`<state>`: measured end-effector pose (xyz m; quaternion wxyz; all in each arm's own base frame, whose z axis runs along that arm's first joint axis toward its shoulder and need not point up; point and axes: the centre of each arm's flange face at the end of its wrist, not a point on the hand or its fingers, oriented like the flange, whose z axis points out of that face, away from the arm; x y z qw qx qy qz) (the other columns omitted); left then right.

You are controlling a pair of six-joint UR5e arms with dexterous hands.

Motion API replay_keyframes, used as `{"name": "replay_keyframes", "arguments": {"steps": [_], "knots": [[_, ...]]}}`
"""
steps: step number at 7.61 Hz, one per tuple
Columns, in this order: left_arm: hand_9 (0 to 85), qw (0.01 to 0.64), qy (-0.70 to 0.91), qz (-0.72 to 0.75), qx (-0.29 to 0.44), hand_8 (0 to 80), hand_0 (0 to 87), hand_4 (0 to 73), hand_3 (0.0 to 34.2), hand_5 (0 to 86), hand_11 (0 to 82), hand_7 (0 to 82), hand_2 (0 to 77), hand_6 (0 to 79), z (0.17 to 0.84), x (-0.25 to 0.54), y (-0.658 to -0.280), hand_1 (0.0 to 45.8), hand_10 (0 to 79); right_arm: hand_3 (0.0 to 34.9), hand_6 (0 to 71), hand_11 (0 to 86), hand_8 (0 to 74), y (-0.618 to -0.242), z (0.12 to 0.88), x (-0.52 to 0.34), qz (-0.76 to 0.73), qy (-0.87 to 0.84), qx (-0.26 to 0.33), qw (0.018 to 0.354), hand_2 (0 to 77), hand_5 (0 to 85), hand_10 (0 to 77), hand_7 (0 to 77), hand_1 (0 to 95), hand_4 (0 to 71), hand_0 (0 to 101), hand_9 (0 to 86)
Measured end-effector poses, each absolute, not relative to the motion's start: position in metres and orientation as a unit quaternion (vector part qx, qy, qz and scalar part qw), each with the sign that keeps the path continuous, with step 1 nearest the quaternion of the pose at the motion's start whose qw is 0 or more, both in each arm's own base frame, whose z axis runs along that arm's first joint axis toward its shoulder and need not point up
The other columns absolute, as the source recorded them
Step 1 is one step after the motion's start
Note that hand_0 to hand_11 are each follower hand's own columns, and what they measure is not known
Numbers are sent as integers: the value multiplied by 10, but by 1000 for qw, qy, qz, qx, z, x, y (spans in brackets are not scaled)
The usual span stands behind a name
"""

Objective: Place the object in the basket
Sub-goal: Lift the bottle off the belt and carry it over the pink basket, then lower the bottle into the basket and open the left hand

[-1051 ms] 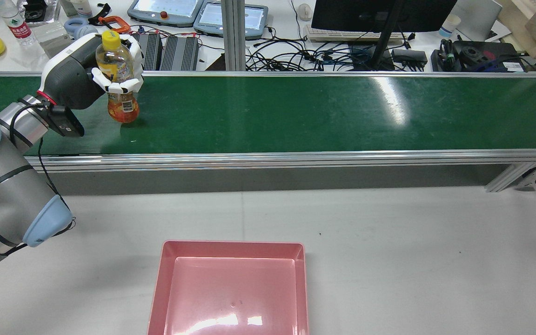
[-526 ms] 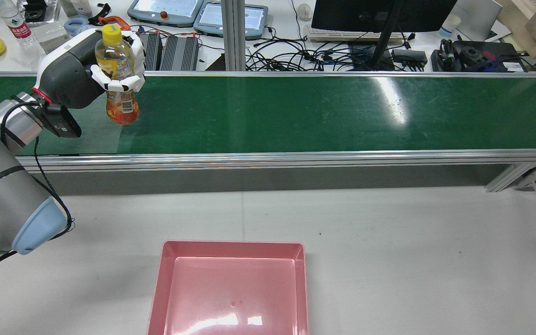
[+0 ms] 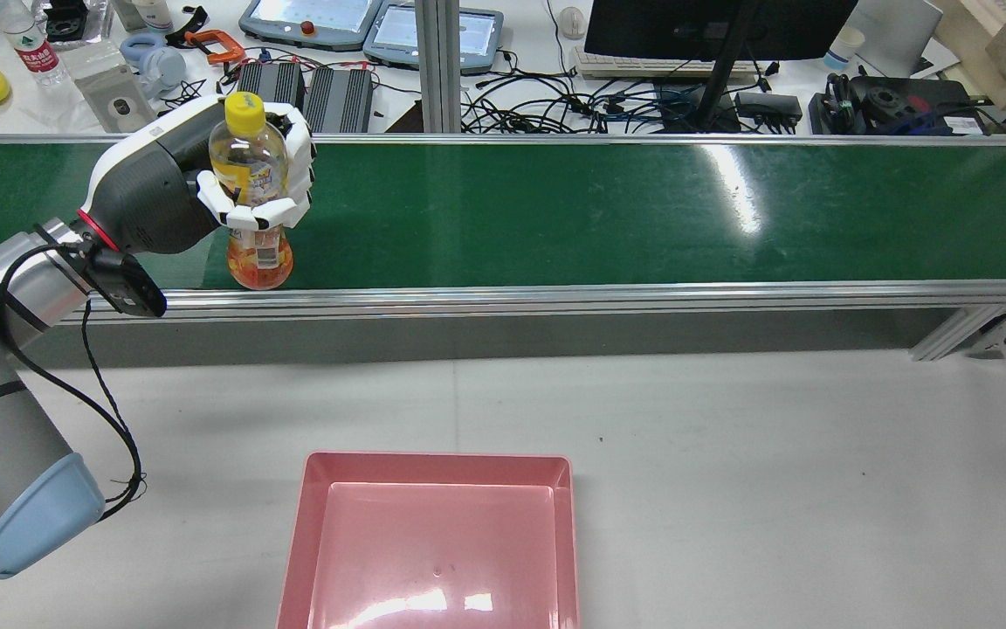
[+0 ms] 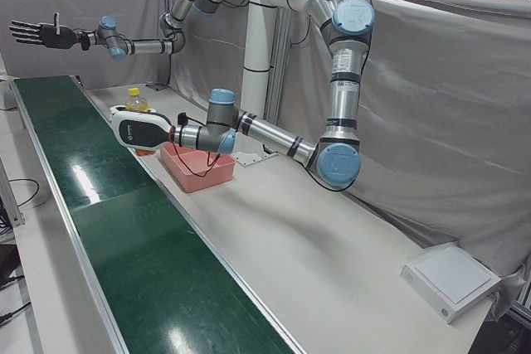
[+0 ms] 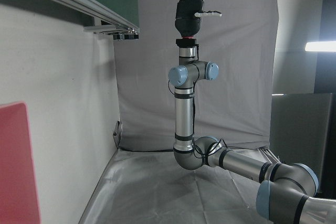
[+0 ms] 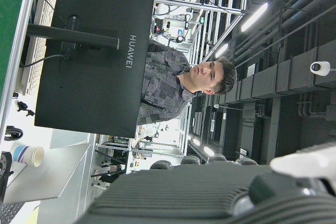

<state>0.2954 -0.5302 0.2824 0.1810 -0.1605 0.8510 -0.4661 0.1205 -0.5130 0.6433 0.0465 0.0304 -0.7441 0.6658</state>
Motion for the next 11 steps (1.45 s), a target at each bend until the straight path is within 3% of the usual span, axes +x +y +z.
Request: {"name": "replay_keyframes", "arguments": {"steps": [8,11], "knots": [[600,289,847,-379,-233,660,706,529,0,567,573,633,507,605,250,449,-338,22,600,0,0,0,0,-512,644,120,666,-744,30,46,5,0,0,5,0,0,3,0],[600,294,843,-373,-252,660,754,529,0,567,578,633,475,605,251,469,-311,22,600,0,0,0,0,-512,644,120,666,-744,30,46,5,0,0,5,0,0,1,0]]}}
